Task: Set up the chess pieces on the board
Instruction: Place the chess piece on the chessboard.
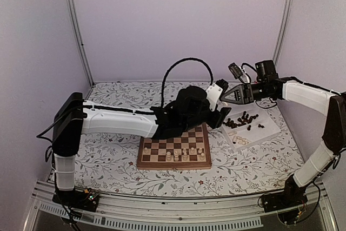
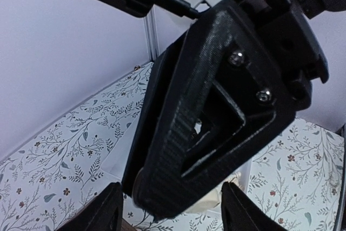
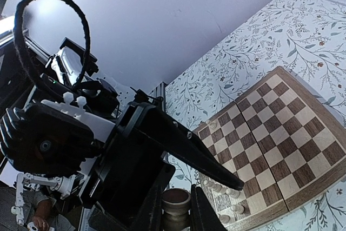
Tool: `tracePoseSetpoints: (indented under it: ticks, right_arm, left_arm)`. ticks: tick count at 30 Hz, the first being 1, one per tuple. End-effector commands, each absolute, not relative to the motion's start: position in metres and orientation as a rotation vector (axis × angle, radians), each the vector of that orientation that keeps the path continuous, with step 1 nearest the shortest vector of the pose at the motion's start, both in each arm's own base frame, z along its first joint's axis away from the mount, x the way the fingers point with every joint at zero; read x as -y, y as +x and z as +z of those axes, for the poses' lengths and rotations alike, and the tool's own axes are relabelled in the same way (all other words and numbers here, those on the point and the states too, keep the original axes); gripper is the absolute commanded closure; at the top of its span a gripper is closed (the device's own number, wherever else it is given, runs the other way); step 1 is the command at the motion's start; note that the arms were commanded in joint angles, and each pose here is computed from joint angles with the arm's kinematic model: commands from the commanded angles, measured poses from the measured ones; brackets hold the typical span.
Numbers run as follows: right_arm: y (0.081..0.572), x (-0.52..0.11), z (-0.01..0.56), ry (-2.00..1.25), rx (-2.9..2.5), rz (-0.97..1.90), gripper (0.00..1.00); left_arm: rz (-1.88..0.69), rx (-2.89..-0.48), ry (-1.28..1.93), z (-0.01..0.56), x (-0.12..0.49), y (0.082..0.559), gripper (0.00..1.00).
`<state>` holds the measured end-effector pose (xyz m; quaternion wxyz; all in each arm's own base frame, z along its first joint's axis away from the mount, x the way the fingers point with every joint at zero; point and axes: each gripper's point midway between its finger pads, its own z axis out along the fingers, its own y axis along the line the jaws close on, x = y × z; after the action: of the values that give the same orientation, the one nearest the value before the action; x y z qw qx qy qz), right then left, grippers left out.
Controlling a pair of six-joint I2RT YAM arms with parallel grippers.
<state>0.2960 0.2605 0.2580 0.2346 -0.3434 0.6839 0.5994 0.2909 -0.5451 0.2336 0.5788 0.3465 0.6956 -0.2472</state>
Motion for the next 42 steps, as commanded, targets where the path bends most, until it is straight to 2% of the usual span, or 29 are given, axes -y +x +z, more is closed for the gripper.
tracePoseSetpoints:
  ticks: [1,6,13,22,24,31,35,37,40,42]
  right_arm:
    - [0.293,-0.264,0.26,-0.942,-1.868,1.675,0.84]
    - [0.291,-0.263,0.26,-0.945,-1.865,1.659,0.84]
    - [0.289,-0.262,0.259,-0.946,-1.864,1.614,0.82]
    - [0.287,-0.262,0.259,-0.948,-1.86,1.595,0.79]
    - [0.287,-0.262,0.26,-0.947,-1.861,1.59,0.75]
    - [0.299,-0.243,0.285,-0.959,-1.821,1.527,0.5]
    - [0.309,-0.225,0.295,-0.997,-1.828,1.428,0.44]
    - [0.304,-0.224,0.285,-1.199,-1.775,1.269,0.44]
    - [0.295,-0.227,0.25,-1.514,-1.768,0.97,0.37]
    - [0.284,-0.233,0.236,-1.721,-1.655,0.745,0.37]
  left_arm:
    - [-0.582,-1.652,0.753,0.235,0.553,0.295,0.36]
    - [-0.618,-1.659,0.709,0.238,0.554,0.297,0.39]
    - [-0.714,-1.627,0.666,0.254,0.547,0.295,0.48]
    - [-0.798,-1.627,0.67,0.256,0.54,0.295,0.73]
    - [-0.812,-1.622,0.682,0.257,0.536,0.294,0.77]
    - [-0.85,-1.656,0.806,0.252,0.517,0.288,0.82]
    - [-0.911,-1.689,0.935,0.245,0.503,0.279,0.82]
    - [-0.951,-1.712,1.02,0.24,0.499,0.271,0.83]
    - [-0.988,-1.748,1.143,0.233,0.492,0.258,0.82]
    - [-0.999,-1.795,1.219,0.223,0.486,0.249,0.82]
